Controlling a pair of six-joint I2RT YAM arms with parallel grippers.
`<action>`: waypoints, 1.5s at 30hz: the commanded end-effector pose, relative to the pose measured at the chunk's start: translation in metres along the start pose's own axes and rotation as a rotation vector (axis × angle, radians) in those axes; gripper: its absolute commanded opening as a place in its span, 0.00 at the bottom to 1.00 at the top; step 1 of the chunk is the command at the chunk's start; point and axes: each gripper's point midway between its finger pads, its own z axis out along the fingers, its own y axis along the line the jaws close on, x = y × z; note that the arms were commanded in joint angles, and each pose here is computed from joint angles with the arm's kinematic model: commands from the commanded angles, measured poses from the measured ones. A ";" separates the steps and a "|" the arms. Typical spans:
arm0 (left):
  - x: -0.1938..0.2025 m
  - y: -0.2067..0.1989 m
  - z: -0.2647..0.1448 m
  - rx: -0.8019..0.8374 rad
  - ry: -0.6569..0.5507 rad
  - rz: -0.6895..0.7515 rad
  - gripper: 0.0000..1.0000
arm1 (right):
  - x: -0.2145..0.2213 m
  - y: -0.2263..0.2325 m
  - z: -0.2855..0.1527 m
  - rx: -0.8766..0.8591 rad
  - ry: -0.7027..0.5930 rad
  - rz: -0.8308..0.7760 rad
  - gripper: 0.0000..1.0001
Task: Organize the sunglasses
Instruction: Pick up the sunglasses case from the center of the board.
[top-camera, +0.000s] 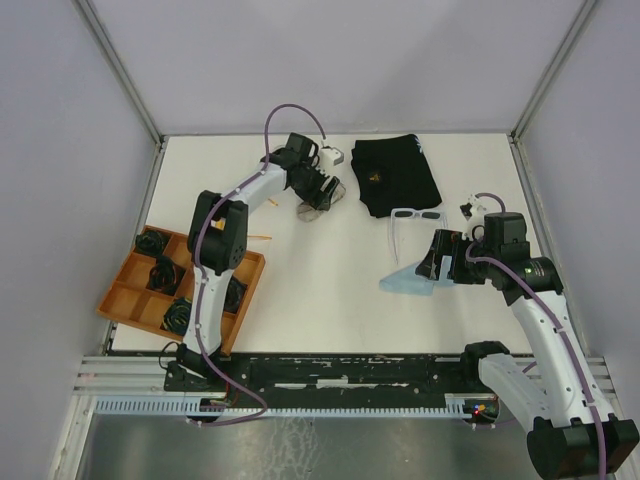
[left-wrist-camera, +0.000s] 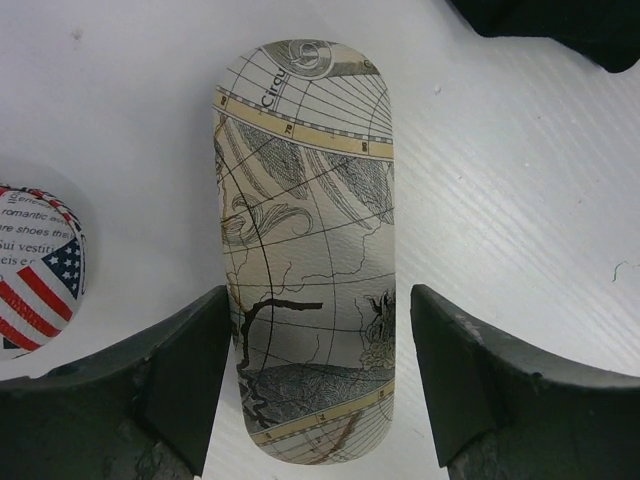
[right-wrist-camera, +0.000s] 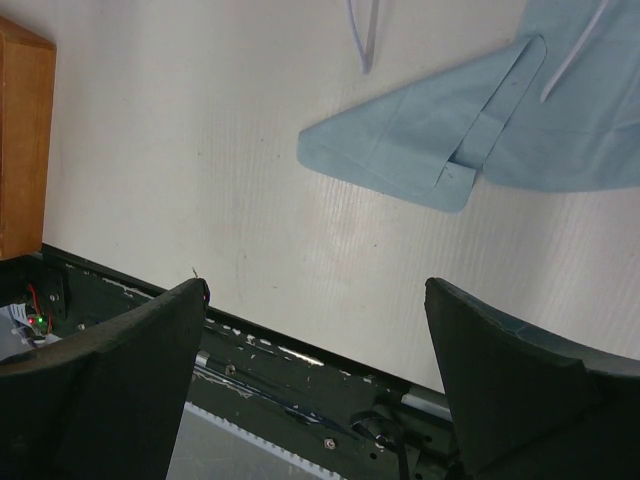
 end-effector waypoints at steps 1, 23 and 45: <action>-0.015 0.000 -0.003 0.035 -0.031 0.045 0.75 | -0.005 0.004 0.000 -0.026 -0.021 -0.023 0.98; -0.031 -0.050 -0.076 -0.027 -0.234 -0.200 0.42 | -0.019 -0.004 -0.006 0.046 -0.113 0.043 0.98; 0.060 -0.252 -0.138 0.252 -0.389 -0.359 0.32 | -0.007 0.009 -0.006 -0.053 -0.213 0.212 0.97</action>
